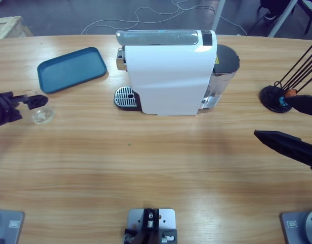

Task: Pour coffee

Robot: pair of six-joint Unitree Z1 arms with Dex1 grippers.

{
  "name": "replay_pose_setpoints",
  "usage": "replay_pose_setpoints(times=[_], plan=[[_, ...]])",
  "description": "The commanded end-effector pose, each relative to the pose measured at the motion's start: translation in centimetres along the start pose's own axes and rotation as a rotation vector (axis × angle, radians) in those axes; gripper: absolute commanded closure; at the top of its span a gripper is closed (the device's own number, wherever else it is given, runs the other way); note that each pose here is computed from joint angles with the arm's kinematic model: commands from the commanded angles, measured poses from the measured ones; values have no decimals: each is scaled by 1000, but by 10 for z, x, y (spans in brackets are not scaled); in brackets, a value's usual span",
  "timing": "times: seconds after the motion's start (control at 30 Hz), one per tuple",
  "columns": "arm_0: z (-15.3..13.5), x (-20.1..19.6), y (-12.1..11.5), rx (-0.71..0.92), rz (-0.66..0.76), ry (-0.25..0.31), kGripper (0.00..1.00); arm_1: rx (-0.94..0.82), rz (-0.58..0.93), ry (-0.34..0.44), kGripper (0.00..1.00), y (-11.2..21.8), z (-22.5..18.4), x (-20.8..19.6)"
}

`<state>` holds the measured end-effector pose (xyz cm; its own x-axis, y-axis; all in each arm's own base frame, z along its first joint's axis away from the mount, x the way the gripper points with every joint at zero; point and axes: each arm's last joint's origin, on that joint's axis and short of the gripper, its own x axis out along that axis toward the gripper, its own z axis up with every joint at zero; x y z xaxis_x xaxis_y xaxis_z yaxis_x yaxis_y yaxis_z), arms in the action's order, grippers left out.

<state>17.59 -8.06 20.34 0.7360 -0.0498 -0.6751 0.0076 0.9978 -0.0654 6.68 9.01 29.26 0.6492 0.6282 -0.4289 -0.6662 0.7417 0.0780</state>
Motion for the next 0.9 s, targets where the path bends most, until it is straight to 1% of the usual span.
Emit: replay_pose_setpoints(times=[0.03,0.13,0.2,0.3,0.33,0.4,0.43,0.47,0.5,0.57,0.6,0.7,0.77,0.9], plan=[[-11,26,1,16,39,70,41,4,-17,18,0,-3,-13,-1],[-12,38,-3,19,27,79,21,4,-23,17,0,-4,-14,-1],[-13,43,-6,16,6,89,29,4,-24,16,0,-4,-14,-1],[-14,40,-4,17,3,88,138,3,-28,20,0,-4,-15,-1],[-14,39,-4,18,2,84,156,3,-28,19,0,-4,-15,-1],[-14,34,-2,16,3,70,277,3,-28,20,0,-4,-15,-1],[-14,33,-2,16,2,64,296,3,-28,20,0,-4,-15,-1],[-13,32,-2,15,0,61,375,3,-28,20,0,-4,-15,-1],[-13,31,-1,16,-2,58,419,3,-28,20,0,-4,-15,-1],[-12,30,-3,45,-30,61,676,3,-28,21,0,-4,-15,0],[-12,30,-4,60,-54,65,735,3,-28,21,0,-4,-15,0],[-10,23,-8,95,-159,62,736,3,-28,20,0,-4,-15,-1],[-4,17,-15,133,-288,53,736,3,-30,18,0,-4,-15,-1],[8,8,-28,230,-497,25,740,1,-28,6,0,-5,-15,-4]])
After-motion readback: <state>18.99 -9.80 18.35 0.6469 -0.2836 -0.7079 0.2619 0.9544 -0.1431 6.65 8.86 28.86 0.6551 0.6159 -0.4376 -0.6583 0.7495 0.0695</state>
